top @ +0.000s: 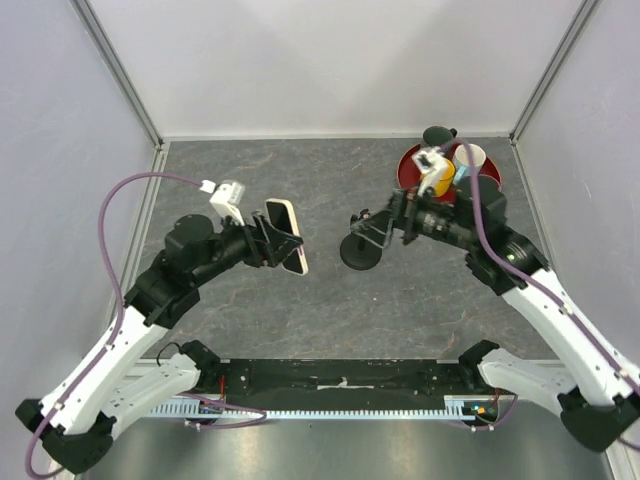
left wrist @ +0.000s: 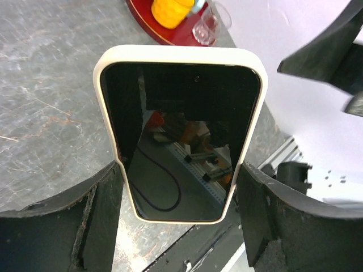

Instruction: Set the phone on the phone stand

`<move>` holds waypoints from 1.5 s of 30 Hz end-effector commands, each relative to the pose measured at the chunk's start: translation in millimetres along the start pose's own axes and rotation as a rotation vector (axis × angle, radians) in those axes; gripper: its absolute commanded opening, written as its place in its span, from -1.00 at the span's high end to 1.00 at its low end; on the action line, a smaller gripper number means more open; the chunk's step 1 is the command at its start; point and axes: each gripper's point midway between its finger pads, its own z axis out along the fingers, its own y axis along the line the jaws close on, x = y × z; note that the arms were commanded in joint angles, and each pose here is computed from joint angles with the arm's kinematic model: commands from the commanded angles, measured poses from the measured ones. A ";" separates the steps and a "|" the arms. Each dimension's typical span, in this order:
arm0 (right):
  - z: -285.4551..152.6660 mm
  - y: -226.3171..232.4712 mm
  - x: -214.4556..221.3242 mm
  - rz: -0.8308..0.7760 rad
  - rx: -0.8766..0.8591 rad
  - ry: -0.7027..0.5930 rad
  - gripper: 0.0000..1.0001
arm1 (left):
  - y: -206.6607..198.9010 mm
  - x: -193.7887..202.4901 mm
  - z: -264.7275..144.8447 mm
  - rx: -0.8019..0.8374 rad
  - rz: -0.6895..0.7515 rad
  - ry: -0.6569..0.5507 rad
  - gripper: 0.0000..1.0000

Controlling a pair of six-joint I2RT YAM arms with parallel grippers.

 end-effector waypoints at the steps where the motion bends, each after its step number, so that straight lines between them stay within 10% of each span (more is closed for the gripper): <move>1: 30.9 34.0 -23.1 -0.007 0.014 -0.040 -0.91 | -25.5 -14.0 13.1 0.053 0.103 -0.067 0.96; 20: 113.1 55.1 29.5 -0.072 0.121 0.137 0.06 | -42.8 13.5 21.8 0.004 0.239 -0.021 0.96; 25: 112.3 55.9 32.7 -0.085 0.081 0.124 1.00 | -53.2 22.5 19.3 0.065 0.238 0.025 0.96; 27: 111.3 51.7 39.8 -0.092 0.056 0.154 1.00 | -59.4 23.9 14.1 0.096 0.216 0.037 0.56; 28: 106.1 57.9 32.1 -0.094 0.015 0.124 1.00 | -62.9 27.9 10.3 0.119 0.191 0.056 -0.16; 31: 86.7 60.0 27.3 -0.100 -0.092 0.101 1.00 | -72.3 33.7 -8.3 0.197 0.144 0.072 -0.69; 45: -6.7 89.1 12.0 -0.164 -0.477 0.032 1.00 | -109.2 80.3 -18.0 0.507 0.023 0.204 -0.78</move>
